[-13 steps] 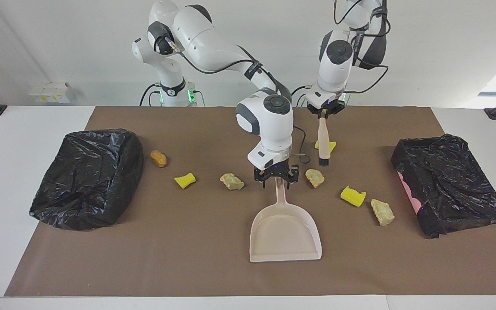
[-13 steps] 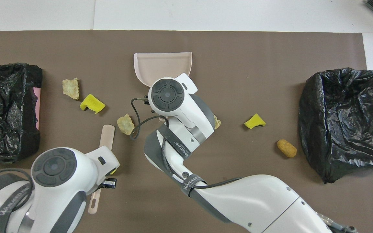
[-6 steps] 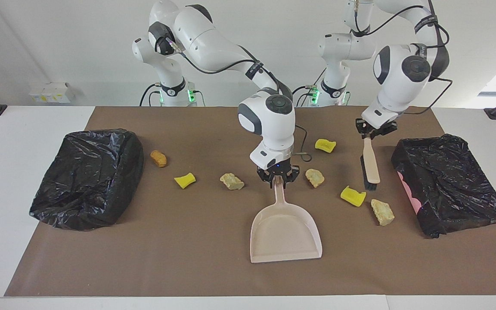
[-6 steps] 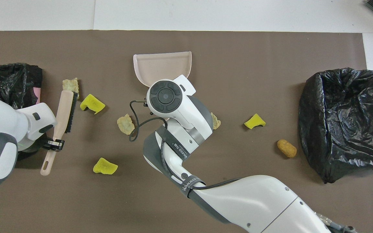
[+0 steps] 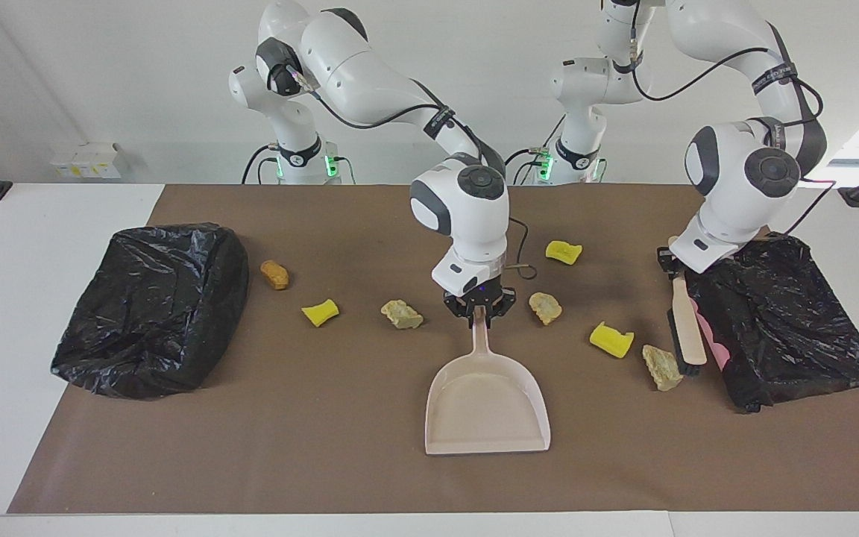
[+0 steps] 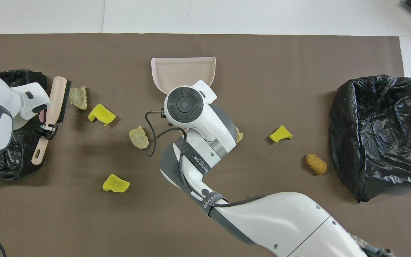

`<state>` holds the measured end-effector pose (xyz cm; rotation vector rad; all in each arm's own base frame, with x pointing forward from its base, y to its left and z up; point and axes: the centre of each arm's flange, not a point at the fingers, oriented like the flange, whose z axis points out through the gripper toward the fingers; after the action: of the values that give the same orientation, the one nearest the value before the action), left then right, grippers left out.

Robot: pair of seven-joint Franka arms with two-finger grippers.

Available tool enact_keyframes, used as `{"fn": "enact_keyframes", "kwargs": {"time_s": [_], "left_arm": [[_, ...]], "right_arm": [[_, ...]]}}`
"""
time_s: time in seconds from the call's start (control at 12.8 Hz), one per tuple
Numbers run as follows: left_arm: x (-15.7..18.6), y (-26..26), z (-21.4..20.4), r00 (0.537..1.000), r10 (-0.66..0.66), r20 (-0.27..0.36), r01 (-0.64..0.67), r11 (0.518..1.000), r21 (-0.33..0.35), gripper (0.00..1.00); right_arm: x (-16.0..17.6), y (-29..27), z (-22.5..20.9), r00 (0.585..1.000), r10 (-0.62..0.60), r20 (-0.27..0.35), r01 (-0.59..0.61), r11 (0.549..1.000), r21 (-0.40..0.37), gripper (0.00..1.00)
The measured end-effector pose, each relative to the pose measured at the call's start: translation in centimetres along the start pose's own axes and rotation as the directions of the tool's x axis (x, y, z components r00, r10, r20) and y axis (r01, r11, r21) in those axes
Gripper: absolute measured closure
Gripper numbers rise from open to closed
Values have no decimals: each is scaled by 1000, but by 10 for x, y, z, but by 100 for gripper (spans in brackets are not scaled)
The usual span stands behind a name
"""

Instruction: Sweep and dump trash in bin

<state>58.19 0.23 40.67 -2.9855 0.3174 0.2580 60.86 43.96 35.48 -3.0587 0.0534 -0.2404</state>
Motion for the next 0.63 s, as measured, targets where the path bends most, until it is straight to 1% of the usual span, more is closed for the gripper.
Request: {"fn": "enact_keyframes", "kwargs": {"time_s": [0.16, 0.31, 0.47, 0.63], "left_arm": [[10, -1, 13, 1000, 5, 18, -6, 1000, 8, 74], [12, 0, 23, 999, 11, 45, -12, 1000, 13, 74], [10, 3, 26, 998, 16, 64, -16, 1000, 10, 74], [7, 12, 26, 996, 30, 88, -30, 1000, 6, 74]], "right_arm": [[10, 11, -8, 999, -36, -10, 36, 999, 3, 68], [17, 21, -26, 996, -91, -20, 91, 996, 2, 68], [20, 38, -43, 985, -170, 11, 170, 985, -28, 68], [23, 57, -60, 963, -264, 52, 266, 963, -51, 68]]}}
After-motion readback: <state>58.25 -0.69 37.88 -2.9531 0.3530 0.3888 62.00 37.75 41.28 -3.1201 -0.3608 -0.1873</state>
